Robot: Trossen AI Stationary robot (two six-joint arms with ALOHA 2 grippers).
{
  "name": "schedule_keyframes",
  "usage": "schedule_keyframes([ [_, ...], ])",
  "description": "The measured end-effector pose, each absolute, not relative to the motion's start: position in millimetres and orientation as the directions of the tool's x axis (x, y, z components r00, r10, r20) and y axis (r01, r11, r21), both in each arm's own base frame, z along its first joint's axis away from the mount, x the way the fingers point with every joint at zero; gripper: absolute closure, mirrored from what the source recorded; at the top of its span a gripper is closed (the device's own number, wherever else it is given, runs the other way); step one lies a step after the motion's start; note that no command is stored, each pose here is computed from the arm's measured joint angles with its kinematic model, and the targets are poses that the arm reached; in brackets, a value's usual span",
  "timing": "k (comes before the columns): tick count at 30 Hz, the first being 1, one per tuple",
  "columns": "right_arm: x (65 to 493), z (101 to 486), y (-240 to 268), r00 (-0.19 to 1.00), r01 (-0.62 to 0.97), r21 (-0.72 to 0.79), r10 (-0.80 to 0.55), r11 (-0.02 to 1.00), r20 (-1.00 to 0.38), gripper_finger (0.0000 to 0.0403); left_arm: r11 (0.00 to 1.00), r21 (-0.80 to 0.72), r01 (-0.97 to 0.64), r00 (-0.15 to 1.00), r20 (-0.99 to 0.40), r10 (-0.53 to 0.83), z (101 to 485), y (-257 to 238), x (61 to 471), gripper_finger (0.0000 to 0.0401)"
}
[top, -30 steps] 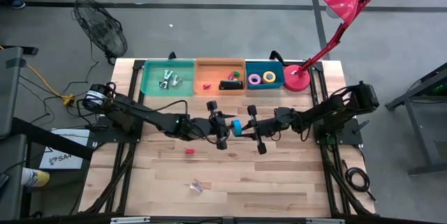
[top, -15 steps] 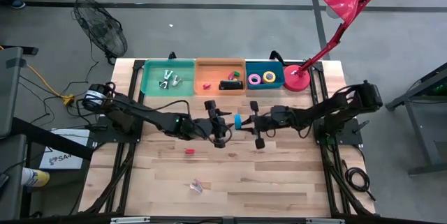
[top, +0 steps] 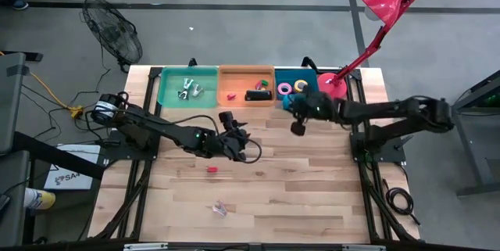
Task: Pick and place Stapler, Stapler remover, tape
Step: Put the blue tape into the blue bin
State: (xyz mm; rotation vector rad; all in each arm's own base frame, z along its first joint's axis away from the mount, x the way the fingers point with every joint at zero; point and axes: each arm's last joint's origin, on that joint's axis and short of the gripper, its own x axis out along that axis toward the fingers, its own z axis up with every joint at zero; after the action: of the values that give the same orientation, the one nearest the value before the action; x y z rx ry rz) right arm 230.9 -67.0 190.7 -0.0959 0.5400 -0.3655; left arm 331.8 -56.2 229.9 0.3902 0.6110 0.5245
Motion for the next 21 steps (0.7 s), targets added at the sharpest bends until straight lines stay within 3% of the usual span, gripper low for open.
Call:
schedule_keyframes([
  [13,230.7,238.1,-145.5,0.579,0.375,-0.164,-0.368,0.913,-0.727,0.0373,0.794,0.408,-0.451,0.560,-0.563,0.607,213.3,-52.1,315.1,0.0208],
  [21,226.9,234.7,-201.5,0.354,0.481,-0.117,-0.314,0.869,-0.881,0.0373,0.795,0.402,-0.455,0.537,-0.587,0.605,210.7,-51.6,312.1,0.0208],
])
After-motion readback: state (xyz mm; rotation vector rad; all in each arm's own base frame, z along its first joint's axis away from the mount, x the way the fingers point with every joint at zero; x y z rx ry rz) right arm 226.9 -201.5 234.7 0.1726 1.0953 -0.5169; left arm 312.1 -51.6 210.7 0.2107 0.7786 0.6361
